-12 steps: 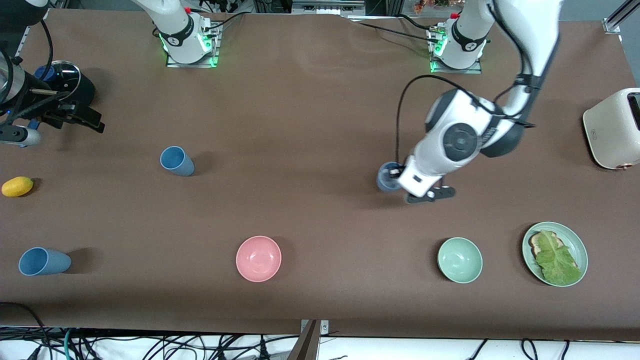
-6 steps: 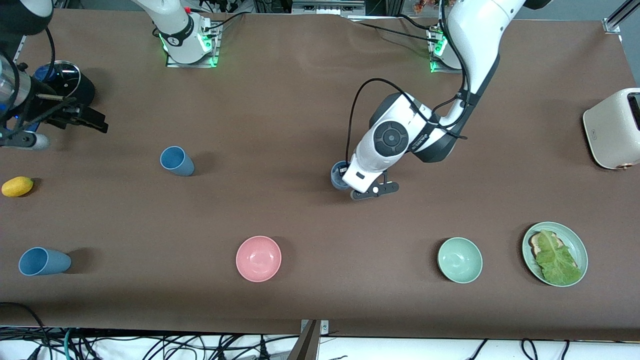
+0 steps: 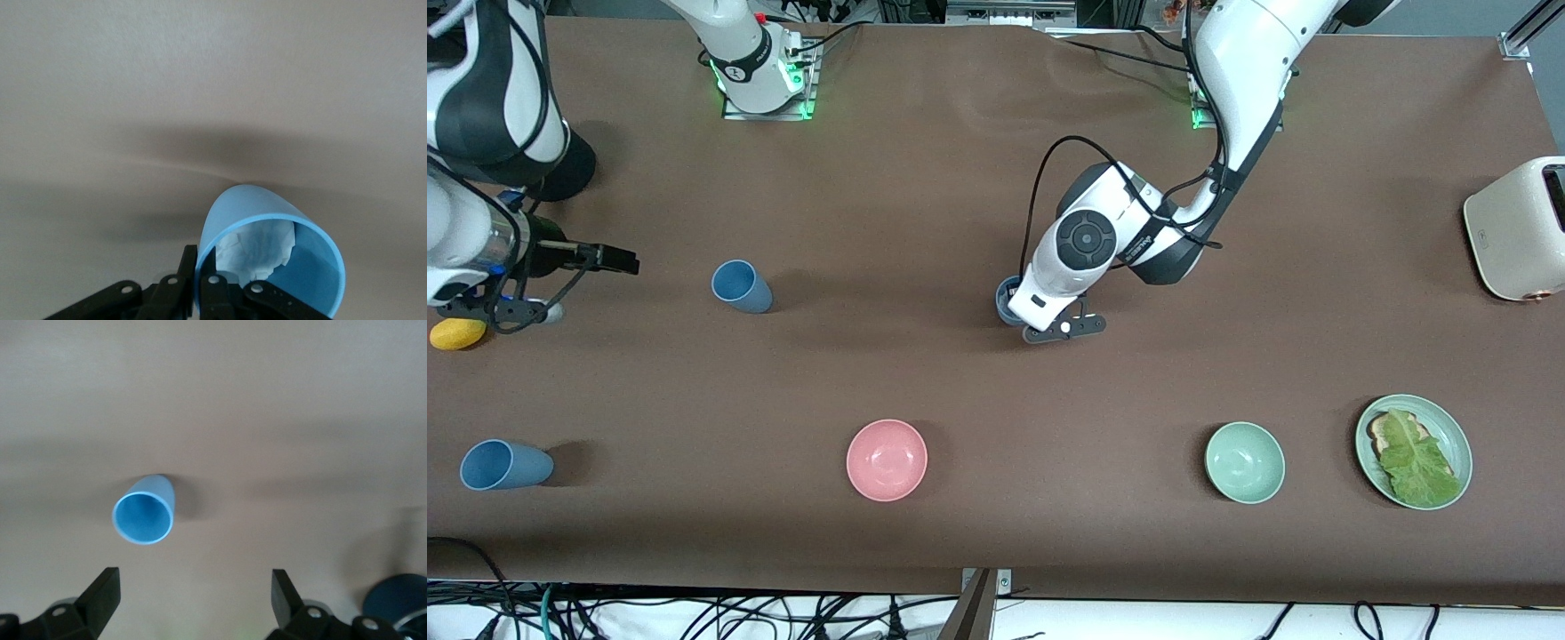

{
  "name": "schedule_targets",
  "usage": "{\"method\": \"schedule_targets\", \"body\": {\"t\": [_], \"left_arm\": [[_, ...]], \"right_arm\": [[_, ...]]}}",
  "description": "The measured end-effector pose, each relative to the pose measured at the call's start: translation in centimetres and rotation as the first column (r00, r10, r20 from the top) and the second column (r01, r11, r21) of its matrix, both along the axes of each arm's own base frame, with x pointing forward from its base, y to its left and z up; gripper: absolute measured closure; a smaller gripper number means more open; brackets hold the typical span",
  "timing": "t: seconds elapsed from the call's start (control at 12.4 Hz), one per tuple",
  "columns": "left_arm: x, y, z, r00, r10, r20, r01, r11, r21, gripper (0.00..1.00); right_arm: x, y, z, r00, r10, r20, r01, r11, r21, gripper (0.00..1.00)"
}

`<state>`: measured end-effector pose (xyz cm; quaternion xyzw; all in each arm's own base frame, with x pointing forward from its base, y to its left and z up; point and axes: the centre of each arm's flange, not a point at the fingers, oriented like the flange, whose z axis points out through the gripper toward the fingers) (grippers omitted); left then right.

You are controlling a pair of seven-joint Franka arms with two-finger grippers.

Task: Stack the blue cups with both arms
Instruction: 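Carry the tissue cup with the left gripper to the table middle, then release the tissue cup while the right gripper reaches the empty blue cup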

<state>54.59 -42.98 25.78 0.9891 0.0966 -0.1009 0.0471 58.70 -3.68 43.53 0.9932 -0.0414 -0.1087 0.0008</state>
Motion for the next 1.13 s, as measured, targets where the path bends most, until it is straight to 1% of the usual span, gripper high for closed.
{"method": "schedule_targets", "body": {"t": [0.08,0.24,0.4,0.56,0.73,0.81,0.97,1.13], "left_arm": [[0.0,0.0,-0.3,1.000,0.000,-0.003,0.000,1.000,0.001,0.93],[0.2,0.0,0.0,1.000,0.002,0.002,-0.002,1.000,-0.002,0.70],[0.6,0.0,1.4,1.000,0.003,0.010,-0.003,1.000,-0.003,0.48],[1.5,1.5,5.6,1.000,0.010,0.004,-0.010,1.000,0.024,0.24],[3.2,5.7,11.8,0.998,0.053,0.021,-0.054,0.998,0.045,0.01],[4.2,8.6,14.7,0.998,0.057,0.030,-0.058,0.997,0.048,0.00],[6.1,15.3,19.3,0.999,0.022,0.043,-0.024,0.999,0.046,0.00],[7.4,22.7,22.5,0.999,-0.017,0.030,0.015,0.999,0.046,0.00]], "right_arm": [[-0.5,-0.4,-1.5,1.000,-0.007,0.003,0.007,1.000,0.002,0.00],[-2.0,-0.5,-3.6,1.000,-0.011,0.012,0.011,1.000,0.009,0.00],[-3.9,-0.6,-5.7,0.999,-0.016,0.035,0.015,1.000,0.016,0.00],[-5.8,-0.6,-7.8,0.999,-0.019,0.050,0.018,1.000,0.021,0.00],[-7.3,-0.5,-10.0,0.997,-0.021,0.071,0.019,1.000,0.022,0.00],[-7.9,-0.5,-11.0,0.996,-0.021,0.082,0.020,1.000,0.020,0.00],[-8.9,-0.4,-12.8,0.995,-0.032,0.098,0.030,0.999,0.017,0.00],[-9.4,-0.1,-13.7,0.992,-0.077,0.099,0.076,0.997,0.012,0.00]]}}
